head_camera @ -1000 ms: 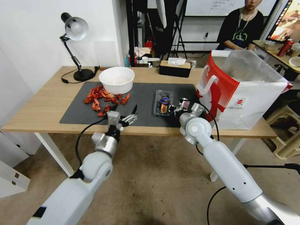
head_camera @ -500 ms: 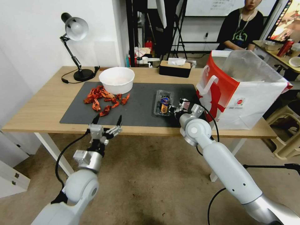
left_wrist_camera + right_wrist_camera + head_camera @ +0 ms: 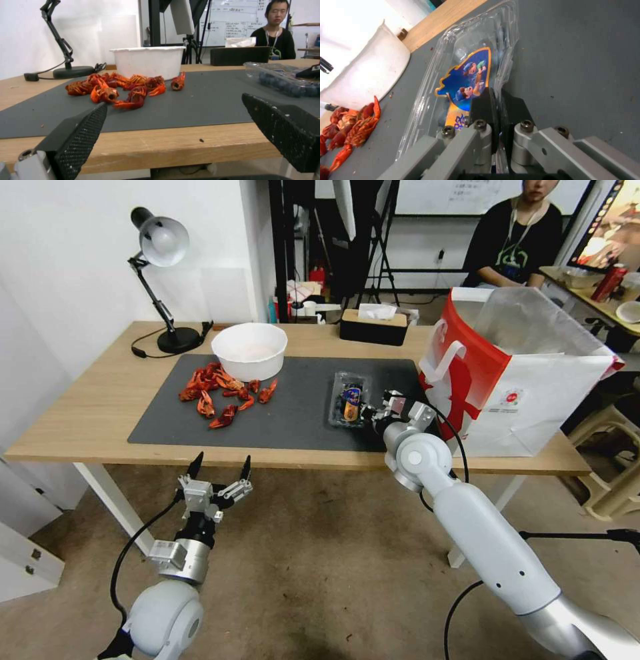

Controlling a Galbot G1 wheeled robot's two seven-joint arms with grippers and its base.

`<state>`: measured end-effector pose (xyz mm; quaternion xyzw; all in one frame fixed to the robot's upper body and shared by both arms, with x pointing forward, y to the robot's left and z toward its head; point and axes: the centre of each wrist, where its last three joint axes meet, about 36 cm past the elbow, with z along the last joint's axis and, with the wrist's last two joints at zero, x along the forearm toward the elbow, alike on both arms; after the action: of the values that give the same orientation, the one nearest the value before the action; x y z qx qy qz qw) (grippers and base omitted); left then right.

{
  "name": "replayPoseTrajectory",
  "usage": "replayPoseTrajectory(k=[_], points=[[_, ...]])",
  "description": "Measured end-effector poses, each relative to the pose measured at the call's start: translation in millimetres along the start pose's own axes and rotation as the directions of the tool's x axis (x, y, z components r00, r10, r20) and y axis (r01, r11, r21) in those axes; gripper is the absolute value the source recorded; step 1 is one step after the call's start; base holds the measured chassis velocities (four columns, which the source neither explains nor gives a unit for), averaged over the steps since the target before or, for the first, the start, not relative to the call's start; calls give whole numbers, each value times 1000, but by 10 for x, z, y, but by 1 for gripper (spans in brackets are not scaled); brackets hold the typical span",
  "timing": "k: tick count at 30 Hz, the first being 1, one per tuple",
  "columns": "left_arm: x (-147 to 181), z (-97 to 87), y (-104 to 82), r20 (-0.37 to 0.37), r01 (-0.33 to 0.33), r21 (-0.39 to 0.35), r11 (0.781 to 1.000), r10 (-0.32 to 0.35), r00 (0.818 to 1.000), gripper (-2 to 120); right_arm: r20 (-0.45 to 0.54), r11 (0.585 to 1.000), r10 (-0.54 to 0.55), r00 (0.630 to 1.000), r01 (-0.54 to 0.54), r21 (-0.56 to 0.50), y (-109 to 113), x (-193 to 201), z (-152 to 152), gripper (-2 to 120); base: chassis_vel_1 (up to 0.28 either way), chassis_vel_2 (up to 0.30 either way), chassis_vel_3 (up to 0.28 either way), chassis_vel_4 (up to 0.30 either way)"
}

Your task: Close the takeout container lid, then place the container into the takeout bag.

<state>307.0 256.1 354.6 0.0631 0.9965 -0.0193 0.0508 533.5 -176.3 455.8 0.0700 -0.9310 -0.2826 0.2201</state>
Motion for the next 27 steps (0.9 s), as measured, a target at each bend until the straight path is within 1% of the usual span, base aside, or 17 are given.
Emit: replayPoseTrajectory(k=[7,10,11,14,15,18,19,22,23,26,27], points=[[-2,-15,51,0,6,-16,1000,-6,1000,100,12,999,-27,1000,28,-22,65,72,-81,0,0,0,0,0],[7,-15,62,-4,8,-19,1000,-8,1000,100,34,998,-56,998,58,-40,130,156,-207,0,0,0,0,0],[7,-15,62,-4,8,-19,1000,-8,1000,100,34,998,-56,998,58,-40,130,156,-207,0,0,0,0,0],[6,-20,63,-5,8,-20,1000,-8,1000,100,66,994,-90,994,93,-48,214,266,-369,0,0,0,0,0],[6,-20,63,-5,8,-20,1000,-8,1000,100,66,994,-90,994,93,-48,214,266,-369,0,0,0,0,0],[4,-22,64,-6,8,-21,1000,-8,1000,100,121,988,-143,982,150,-46,349,482,-629,0,0,0,0,0],[4,-22,64,-6,8,-21,1000,-8,1000,100,121,988,-143,982,150,-46,349,482,-629,0,0,0,0,0],[-2,-25,61,-6,8,-21,1000,-8,1000,100,178,981,-185,966,193,-28,476,726,-894,0,0,0,0,0],[-2,-25,61,-6,8,-21,1000,-8,1000,100,178,981,-185,966,193,-28,476,726,-894,0,0,0,0,0],[-12,-31,59,-6,8,-22,1000,-8,1000,100,226,978,-203,953,210,-6,544,906,-1097,0,0,0,0,0],[-12,-31,59,-6,8,-22,1000,-8,1000,100,226,978,-203,953,210,-6,544,906,-1097,0,0,0,0,0]])
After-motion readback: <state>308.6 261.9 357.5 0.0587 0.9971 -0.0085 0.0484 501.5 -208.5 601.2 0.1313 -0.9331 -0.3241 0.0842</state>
